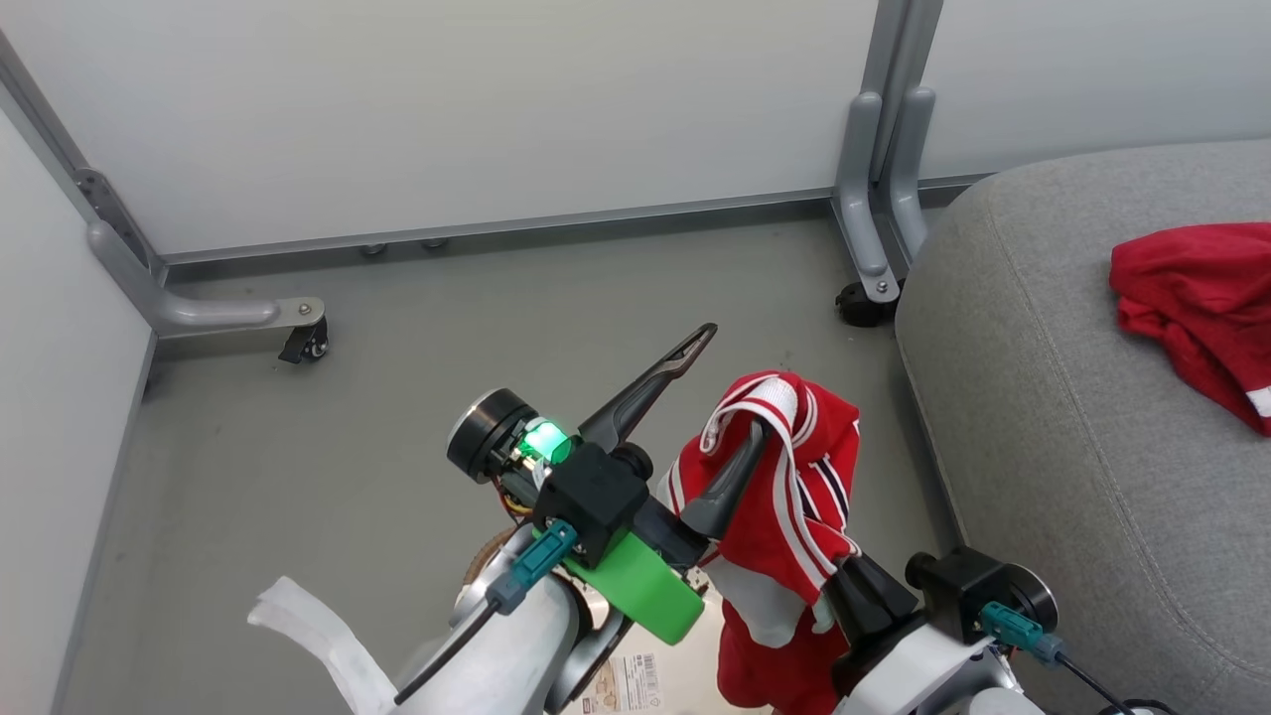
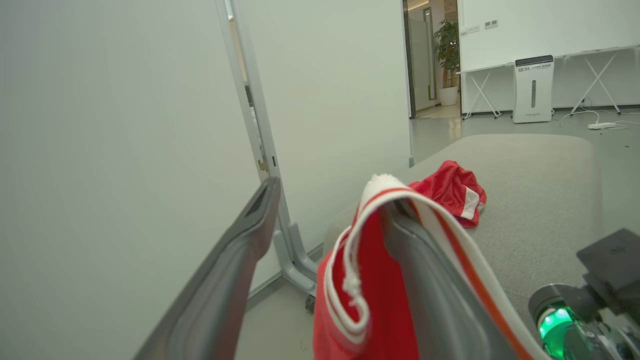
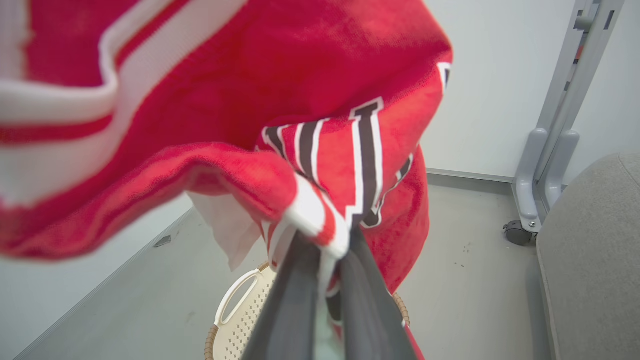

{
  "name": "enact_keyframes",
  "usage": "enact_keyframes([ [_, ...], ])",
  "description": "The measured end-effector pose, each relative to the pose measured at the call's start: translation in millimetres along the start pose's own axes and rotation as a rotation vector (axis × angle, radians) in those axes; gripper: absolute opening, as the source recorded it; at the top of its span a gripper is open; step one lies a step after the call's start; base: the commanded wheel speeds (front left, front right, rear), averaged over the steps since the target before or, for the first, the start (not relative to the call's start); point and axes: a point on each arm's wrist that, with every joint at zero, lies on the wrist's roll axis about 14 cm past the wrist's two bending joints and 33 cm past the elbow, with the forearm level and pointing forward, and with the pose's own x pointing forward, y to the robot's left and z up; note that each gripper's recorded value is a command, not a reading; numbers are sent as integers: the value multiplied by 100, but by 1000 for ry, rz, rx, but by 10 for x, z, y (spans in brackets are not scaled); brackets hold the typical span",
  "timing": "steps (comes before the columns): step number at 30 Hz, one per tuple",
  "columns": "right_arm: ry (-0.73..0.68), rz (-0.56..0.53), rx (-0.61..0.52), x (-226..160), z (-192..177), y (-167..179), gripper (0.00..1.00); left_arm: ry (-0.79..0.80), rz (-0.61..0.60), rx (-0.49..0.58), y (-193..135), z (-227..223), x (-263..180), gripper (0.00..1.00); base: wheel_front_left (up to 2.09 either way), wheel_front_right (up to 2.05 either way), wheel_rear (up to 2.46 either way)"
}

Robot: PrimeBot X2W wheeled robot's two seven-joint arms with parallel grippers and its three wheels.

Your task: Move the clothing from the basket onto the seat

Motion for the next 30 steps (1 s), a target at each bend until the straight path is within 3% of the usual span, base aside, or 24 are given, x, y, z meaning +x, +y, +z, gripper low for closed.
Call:
enact_keyframes([
  [14,-31,-34,-6,-2,94,-104,0,68,-3,-4,24,-182,-41,100,0,0,0],
  [30,-136,-211,39,-197,381,-552,0,211,-74,-105,-192,-741,-283,100,0,0,0],
])
